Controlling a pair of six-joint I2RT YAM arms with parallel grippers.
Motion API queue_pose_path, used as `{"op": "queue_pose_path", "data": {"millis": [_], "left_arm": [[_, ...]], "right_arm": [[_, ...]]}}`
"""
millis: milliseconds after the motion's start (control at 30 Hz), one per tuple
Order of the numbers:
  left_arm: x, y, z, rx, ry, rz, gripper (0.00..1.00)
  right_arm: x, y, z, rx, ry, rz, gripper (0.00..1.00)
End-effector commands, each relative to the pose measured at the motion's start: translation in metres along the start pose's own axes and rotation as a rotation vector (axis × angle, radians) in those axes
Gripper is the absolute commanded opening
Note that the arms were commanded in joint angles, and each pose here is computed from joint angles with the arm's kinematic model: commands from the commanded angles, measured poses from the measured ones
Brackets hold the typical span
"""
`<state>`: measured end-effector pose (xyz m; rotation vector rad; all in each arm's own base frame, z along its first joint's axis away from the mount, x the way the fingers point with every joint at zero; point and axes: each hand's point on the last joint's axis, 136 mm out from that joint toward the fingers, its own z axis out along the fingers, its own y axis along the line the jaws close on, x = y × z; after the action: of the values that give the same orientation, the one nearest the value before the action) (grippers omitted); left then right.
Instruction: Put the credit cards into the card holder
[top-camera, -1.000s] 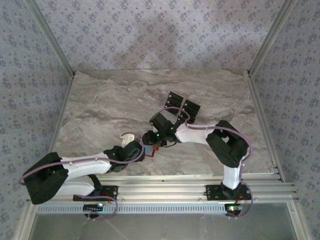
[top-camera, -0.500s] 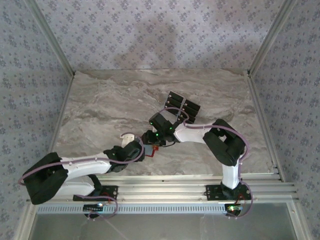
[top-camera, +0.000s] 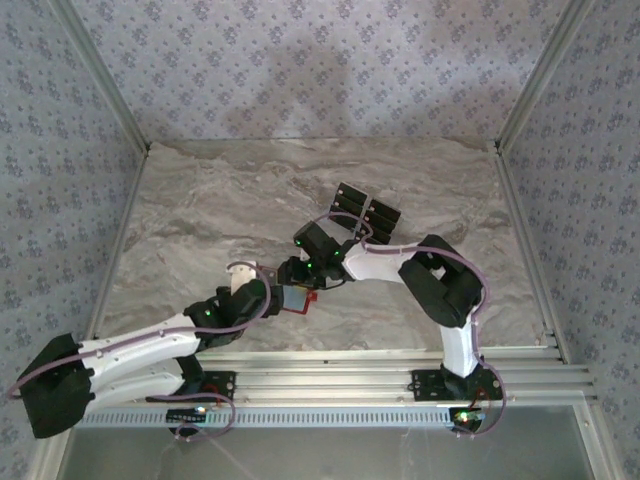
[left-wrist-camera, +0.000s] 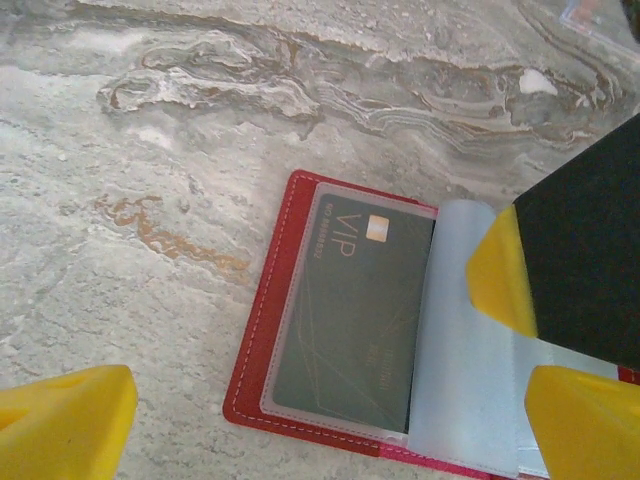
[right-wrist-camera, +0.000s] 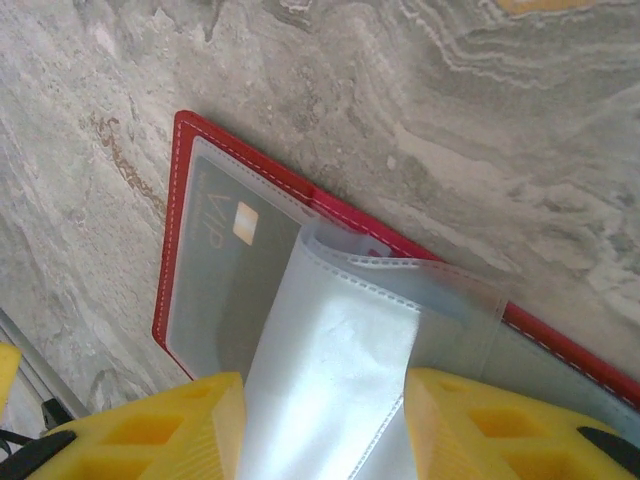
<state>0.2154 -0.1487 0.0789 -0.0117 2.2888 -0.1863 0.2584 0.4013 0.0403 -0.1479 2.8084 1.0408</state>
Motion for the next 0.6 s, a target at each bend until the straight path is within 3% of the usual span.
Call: {"op": "queue_pose_path", "data": {"millis": [0,567], "left_arm": [[-0.011,0.004,-0.007,-0.023,-0.026,-0.024,1.00],[-0.016,0.008,-0.012,-0.009,-0.058,-0.059,1.00]], "right_arm": [[0.000,-0.004,0.007,0.012,0.020,0.031,0.49],[-0.013,0.037,0.017,-0.051,0.025,0.000,0.49]]}}
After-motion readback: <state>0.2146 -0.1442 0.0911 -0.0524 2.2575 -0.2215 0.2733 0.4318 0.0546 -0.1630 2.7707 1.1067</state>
